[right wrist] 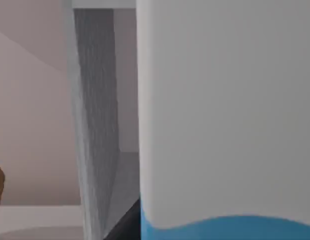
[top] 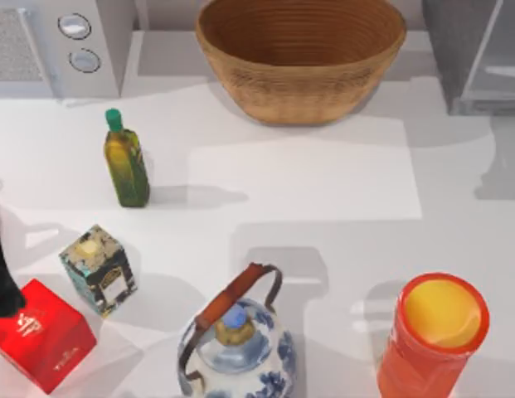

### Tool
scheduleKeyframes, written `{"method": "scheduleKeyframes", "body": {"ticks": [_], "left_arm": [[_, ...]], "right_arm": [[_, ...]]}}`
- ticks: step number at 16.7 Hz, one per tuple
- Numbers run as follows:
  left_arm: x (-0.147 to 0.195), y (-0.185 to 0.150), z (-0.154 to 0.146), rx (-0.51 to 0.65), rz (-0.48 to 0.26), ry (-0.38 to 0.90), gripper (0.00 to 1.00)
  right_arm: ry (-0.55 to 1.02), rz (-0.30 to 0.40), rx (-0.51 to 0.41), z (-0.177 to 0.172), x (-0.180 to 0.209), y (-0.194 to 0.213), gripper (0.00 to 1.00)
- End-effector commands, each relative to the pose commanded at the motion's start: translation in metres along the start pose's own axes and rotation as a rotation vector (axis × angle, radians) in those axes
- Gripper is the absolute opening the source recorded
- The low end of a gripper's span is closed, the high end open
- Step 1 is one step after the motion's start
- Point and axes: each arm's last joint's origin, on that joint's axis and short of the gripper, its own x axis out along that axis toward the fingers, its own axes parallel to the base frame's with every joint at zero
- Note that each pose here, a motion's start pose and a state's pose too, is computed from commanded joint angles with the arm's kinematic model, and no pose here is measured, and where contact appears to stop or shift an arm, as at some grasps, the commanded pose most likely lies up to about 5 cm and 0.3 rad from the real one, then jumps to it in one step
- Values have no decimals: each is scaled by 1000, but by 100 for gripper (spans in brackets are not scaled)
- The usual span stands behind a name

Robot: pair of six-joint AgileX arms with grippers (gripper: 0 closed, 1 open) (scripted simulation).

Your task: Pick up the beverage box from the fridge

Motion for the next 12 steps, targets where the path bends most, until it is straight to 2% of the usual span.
{"method": "scheduleKeyframes", "body": {"ticks": [3,6,12], "left_arm": [[0,0,0,0,0,0,100],[0,0,0,0,0,0,100],[0,0,0,0,0,0,100]], "right_arm": [[-49,0,-6,5,-51,12,0],[-85,3,-6,-8,-92,20,0],[-20,9,1,-62,-123,26,0]]}}
